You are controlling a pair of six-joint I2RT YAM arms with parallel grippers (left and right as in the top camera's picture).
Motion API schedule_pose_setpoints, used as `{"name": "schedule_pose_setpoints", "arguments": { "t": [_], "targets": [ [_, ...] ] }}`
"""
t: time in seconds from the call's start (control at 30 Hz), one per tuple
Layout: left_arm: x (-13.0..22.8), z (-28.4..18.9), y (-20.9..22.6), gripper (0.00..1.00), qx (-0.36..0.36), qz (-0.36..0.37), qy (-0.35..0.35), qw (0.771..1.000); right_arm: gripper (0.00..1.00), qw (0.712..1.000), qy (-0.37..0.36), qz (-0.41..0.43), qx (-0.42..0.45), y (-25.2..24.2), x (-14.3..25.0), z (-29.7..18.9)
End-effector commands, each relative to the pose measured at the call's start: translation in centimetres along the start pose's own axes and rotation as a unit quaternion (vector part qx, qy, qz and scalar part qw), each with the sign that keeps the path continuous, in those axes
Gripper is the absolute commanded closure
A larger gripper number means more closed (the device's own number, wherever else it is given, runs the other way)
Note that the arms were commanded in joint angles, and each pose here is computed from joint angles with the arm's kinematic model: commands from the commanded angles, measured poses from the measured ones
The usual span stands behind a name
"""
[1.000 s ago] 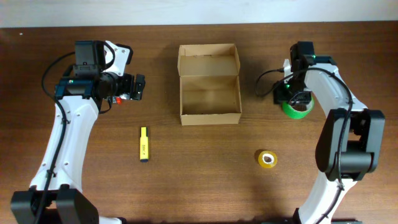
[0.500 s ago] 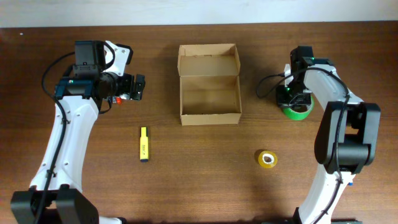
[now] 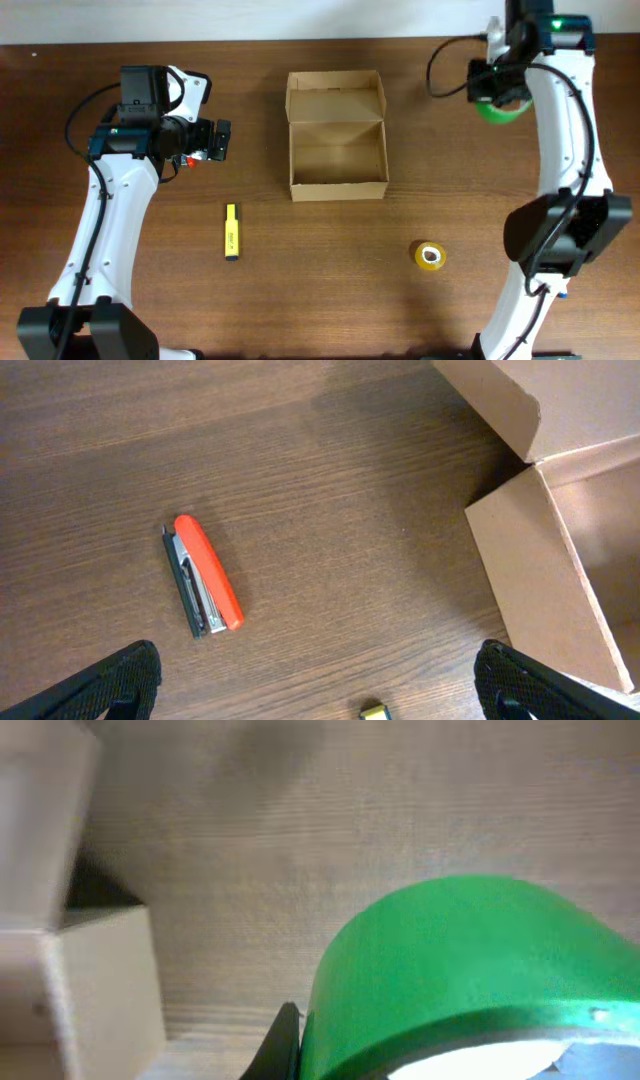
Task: Pack container
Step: 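Carry the green tape with the right gripper into the box and release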
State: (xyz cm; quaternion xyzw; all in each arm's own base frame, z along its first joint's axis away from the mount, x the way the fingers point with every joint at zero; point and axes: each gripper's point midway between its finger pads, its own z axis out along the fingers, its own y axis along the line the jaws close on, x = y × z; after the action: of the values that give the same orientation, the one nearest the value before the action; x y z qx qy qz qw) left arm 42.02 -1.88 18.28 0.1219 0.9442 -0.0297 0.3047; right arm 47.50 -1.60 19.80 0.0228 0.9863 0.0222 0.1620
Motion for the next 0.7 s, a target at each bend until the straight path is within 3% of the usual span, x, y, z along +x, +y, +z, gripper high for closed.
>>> {"name": "schedule_pose_setpoints", "arguments": {
  "t": [0.0, 0.1, 0.33, 0.67],
  "targets": [
    [-0.5, 0.0, 0.1, 0.01, -0.003, 0.011, -0.004, 1.000, 0.96, 0.998, -0.054, -0.027, -0.036, 3.7, -2.0, -3.5],
    [-0.5, 0.0, 0.1, 0.00, -0.003, 0.011, -0.004, 1.000, 0.96, 0.989, -0.096, -0.088, -0.064, 9.9, -2.7, -6.6],
    [-0.5, 0.0, 0.1, 0.00, -0.003, 0.011, -0.004, 1.000, 0.96, 0.965, -0.084, -0.224, -0.109, 22.1, 1.5, -7.1],
    [-0.5, 0.0, 0.0, 0.01, -0.003, 0.011, -0.003, 1.000, 0.96, 0.954, 0.057, -0.277, -0.097, 26.5, 7.4, 2.7]
  ]
}}
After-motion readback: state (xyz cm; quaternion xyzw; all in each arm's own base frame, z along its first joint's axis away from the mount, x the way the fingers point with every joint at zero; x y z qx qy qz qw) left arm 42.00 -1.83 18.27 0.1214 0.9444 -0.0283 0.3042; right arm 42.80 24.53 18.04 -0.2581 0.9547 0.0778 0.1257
